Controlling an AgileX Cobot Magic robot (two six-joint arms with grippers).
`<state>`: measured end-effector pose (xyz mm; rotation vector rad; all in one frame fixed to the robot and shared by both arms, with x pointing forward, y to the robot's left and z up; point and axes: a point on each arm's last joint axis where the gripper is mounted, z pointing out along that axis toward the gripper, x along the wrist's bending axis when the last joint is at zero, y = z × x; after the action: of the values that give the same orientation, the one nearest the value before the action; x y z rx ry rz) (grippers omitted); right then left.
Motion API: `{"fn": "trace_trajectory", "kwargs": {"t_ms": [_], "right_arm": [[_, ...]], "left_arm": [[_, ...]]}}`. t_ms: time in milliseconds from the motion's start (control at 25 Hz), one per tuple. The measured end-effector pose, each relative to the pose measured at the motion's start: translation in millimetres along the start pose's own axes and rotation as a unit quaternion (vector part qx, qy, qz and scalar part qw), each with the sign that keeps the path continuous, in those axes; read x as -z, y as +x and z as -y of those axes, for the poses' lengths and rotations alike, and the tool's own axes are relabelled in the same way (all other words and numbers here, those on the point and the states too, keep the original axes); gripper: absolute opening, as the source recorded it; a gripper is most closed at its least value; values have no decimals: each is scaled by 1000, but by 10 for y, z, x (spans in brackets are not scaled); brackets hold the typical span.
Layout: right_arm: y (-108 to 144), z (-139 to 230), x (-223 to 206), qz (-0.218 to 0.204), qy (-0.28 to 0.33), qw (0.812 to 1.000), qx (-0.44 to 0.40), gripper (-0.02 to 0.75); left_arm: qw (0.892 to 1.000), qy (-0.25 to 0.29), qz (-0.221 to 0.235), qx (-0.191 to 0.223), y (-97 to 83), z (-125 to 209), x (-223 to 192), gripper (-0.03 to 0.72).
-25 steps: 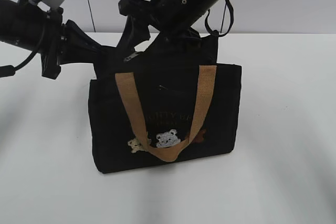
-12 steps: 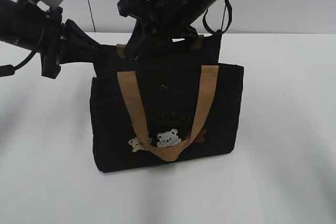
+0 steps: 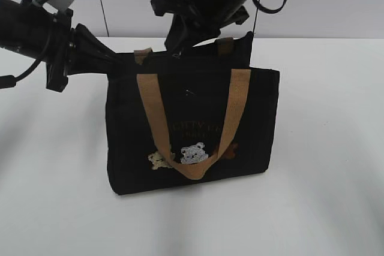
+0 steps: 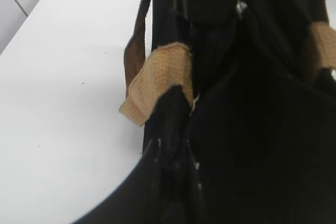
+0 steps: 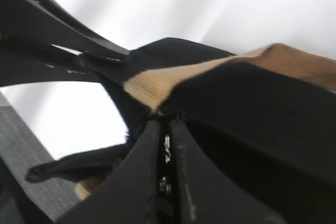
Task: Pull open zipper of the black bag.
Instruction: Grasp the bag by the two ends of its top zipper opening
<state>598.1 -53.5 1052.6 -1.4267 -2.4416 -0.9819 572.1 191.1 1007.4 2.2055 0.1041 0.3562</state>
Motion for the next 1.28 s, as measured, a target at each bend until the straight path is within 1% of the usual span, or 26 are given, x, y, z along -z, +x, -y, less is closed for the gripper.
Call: {"fn": "trace_trajectory", "kwargs": {"t_ms": [200, 320, 680, 760, 1280], "right_arm": [[-75, 28, 138, 75, 12, 997, 29, 8], [-126, 52, 181, 111, 26, 993, 42, 8], [-252, 79, 292, 198, 45, 978, 55, 7], [-263, 80, 303, 206, 45, 976, 54, 7], [-241, 78, 369, 211, 40, 975, 54, 9]], "left_arm": [[1000, 2, 1, -2, 0, 3, 1, 50], [1000, 3, 1, -3, 0, 3, 1, 50], [1000, 4, 1, -4, -1, 5, 1, 50], [1000, 4, 1, -4, -1, 5, 1, 50], [1000, 4, 1, -4, -1, 6, 1, 50]]}}
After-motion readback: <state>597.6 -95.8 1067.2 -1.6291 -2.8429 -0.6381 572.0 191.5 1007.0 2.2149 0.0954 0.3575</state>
